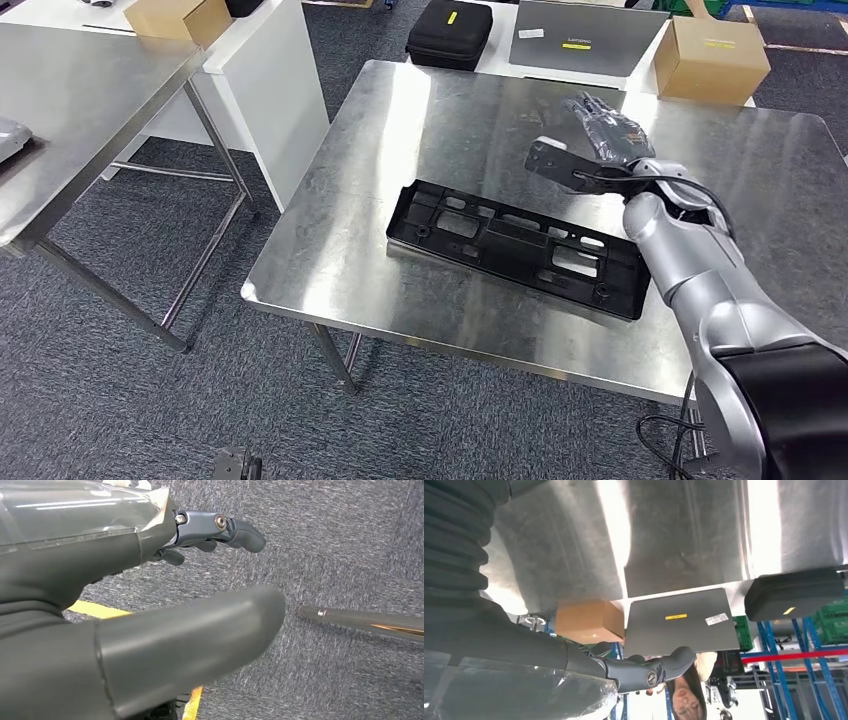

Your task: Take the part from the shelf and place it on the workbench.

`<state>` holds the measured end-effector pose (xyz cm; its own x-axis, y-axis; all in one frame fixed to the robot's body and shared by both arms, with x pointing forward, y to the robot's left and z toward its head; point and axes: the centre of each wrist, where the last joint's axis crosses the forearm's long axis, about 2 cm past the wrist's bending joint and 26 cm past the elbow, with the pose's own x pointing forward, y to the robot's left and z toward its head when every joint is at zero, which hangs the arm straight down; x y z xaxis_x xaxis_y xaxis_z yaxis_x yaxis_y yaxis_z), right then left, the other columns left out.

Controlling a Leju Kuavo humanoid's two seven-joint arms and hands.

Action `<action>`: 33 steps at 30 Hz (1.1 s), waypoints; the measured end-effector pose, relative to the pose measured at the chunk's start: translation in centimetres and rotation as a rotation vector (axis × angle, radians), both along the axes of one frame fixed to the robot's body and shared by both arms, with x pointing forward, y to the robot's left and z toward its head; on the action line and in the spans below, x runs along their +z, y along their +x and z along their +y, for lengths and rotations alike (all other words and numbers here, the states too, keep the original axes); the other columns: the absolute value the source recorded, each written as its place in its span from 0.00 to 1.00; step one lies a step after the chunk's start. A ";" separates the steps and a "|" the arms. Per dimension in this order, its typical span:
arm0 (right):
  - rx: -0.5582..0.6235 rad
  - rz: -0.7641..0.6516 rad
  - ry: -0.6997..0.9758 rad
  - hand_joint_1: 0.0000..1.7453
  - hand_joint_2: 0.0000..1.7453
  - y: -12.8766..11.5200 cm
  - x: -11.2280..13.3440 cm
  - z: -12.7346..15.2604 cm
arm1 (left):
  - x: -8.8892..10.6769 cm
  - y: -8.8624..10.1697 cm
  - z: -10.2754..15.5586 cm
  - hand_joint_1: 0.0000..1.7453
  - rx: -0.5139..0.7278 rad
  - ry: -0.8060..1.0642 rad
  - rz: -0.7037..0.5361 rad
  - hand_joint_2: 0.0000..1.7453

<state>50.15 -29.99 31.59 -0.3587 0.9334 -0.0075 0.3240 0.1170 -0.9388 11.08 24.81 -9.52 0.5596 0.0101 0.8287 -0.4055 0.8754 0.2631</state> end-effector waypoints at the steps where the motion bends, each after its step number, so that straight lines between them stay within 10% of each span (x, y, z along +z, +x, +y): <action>1: -0.001 0.013 -0.002 0.00 1.00 0.1 0.4 -0.1 | 0.0 0.0 0.0 0.00 0.001 0.000 0.001 0.00; 16: -0.159 -0.055 -0.118 0.00 1.00 1.0 7.3 -4.0 | -0.3 -1.0 0.1 0.00 0.021 -0.005 0.021 0.00; 27: -0.346 -0.130 -0.133 0.00 1.00 -1.6 15.2 -15.8 | -0.4 -1.8 -0.6 0.00 0.069 -0.030 0.079 0.00; 33: -0.426 -0.163 -0.108 0.00 1.00 -1.9 15.5 -16.6 | -0.6 -2.7 0.3 0.00 0.206 -0.033 0.080 0.00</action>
